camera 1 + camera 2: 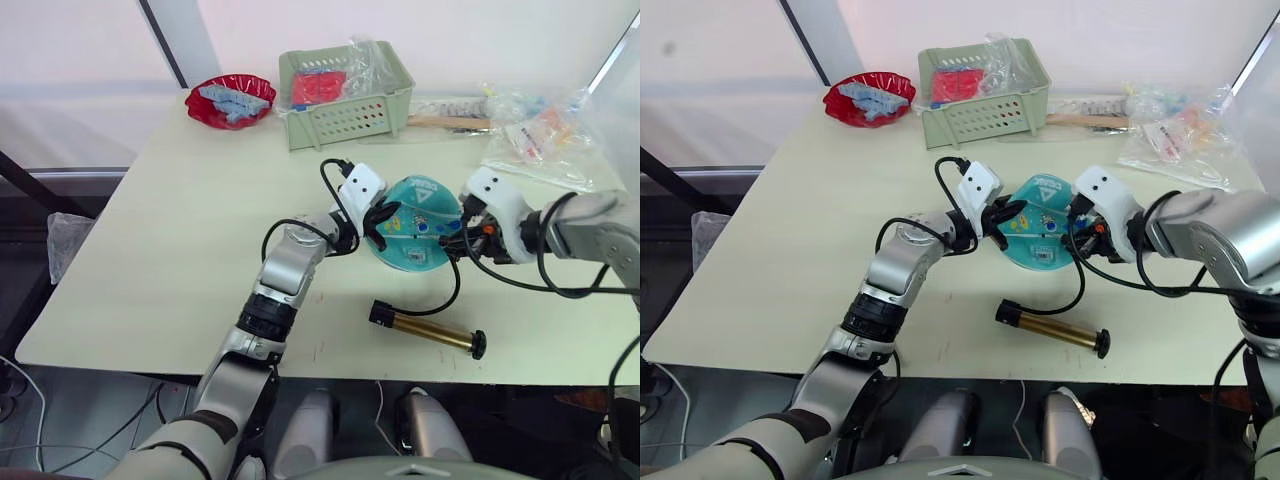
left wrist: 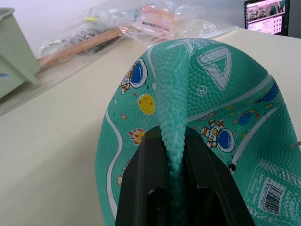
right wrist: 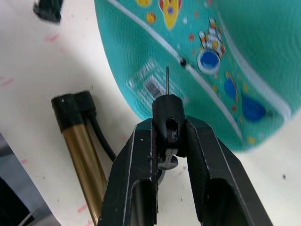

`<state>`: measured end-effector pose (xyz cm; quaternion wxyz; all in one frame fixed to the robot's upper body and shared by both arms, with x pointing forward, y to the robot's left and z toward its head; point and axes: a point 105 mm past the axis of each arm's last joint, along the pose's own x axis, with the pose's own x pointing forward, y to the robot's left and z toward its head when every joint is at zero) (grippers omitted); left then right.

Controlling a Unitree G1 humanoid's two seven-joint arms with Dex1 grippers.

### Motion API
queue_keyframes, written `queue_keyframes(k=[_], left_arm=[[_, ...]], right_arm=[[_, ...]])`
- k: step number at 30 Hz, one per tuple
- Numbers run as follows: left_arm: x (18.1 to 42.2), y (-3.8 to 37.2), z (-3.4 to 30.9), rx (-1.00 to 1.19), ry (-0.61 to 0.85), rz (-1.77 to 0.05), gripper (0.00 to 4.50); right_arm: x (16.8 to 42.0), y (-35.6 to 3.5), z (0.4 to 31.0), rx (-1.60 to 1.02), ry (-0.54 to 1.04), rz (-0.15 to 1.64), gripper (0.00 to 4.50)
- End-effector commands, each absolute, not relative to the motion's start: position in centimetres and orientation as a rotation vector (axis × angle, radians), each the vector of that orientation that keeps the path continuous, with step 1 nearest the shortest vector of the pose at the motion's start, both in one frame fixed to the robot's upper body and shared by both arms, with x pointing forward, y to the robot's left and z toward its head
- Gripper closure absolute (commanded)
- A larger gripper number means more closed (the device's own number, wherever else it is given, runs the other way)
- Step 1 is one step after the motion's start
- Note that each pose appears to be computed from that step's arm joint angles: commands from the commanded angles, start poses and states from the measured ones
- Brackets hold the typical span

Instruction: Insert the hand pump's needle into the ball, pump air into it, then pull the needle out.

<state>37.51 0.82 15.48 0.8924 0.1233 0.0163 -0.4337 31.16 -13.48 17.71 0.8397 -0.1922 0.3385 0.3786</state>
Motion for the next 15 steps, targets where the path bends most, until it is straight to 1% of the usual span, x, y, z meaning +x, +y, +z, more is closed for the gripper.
queue_keyframes(k=[1, 6, 15], left_arm=[[37.4, 0.3, 14.6, 0.268, 0.063, -0.908, 4.49], [37.1, 0.0, 14.4, 0.264, 0.066, -0.924, 4.49], [37.0, 0.1, 14.0, 0.262, 0.073, -0.915, 4.49]], right_arm=[[31.7, -13.6, 17.8, -0.423, 0.741, 0.793, 4.18], [32.7, -13.5, 17.4, -0.426, 0.762, 0.774, 4.18], [33.4, -12.9, 17.1, -0.407, 0.761, 0.776, 4.18]])
